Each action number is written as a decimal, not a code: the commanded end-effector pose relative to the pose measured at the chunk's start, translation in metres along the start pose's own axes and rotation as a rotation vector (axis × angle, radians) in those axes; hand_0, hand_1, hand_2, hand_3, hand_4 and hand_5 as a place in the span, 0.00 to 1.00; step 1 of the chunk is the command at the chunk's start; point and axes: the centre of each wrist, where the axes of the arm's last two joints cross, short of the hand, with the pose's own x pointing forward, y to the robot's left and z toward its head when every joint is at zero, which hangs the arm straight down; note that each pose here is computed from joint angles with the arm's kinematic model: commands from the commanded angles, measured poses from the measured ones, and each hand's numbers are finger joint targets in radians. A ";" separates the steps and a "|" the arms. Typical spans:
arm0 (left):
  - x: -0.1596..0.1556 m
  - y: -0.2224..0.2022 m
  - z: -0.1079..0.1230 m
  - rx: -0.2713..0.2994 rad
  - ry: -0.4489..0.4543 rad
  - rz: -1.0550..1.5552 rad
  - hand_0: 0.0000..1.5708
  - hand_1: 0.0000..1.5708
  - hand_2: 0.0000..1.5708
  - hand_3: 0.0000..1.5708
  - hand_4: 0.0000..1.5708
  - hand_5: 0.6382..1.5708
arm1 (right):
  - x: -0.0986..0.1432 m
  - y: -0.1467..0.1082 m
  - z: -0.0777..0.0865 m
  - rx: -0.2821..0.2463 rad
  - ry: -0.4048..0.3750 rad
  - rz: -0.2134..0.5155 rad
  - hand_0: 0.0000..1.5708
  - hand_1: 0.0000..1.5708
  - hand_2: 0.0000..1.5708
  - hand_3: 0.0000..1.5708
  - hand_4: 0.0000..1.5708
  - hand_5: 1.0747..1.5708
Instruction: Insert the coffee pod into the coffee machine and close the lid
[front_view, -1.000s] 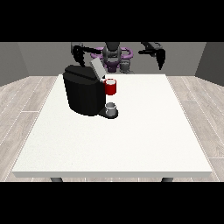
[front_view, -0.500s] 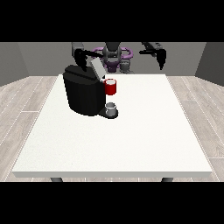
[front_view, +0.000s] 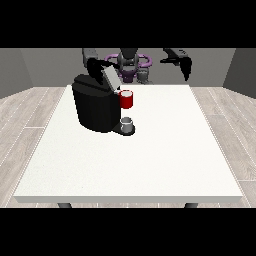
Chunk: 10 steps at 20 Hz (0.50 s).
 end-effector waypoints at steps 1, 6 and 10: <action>-0.013 -0.002 0.005 0.009 0.009 -0.003 0.00 0.00 0.00 0.00 0.00 1.00 | 0.004 0.021 -0.009 0.047 0.023 0.011 0.00 0.00 0.00 0.00 0.00 1.00; -0.001 -0.003 0.002 0.010 0.005 0.008 0.00 0.00 0.00 0.00 0.00 1.00 | -0.006 0.007 -0.010 0.032 0.029 0.006 0.00 0.00 0.00 0.00 0.00 1.00; -0.016 0.000 0.010 0.012 0.017 -0.018 0.00 0.00 0.00 0.00 0.10 1.00 | 0.010 0.039 -0.020 0.065 0.018 0.037 0.00 0.00 0.00 0.00 0.05 1.00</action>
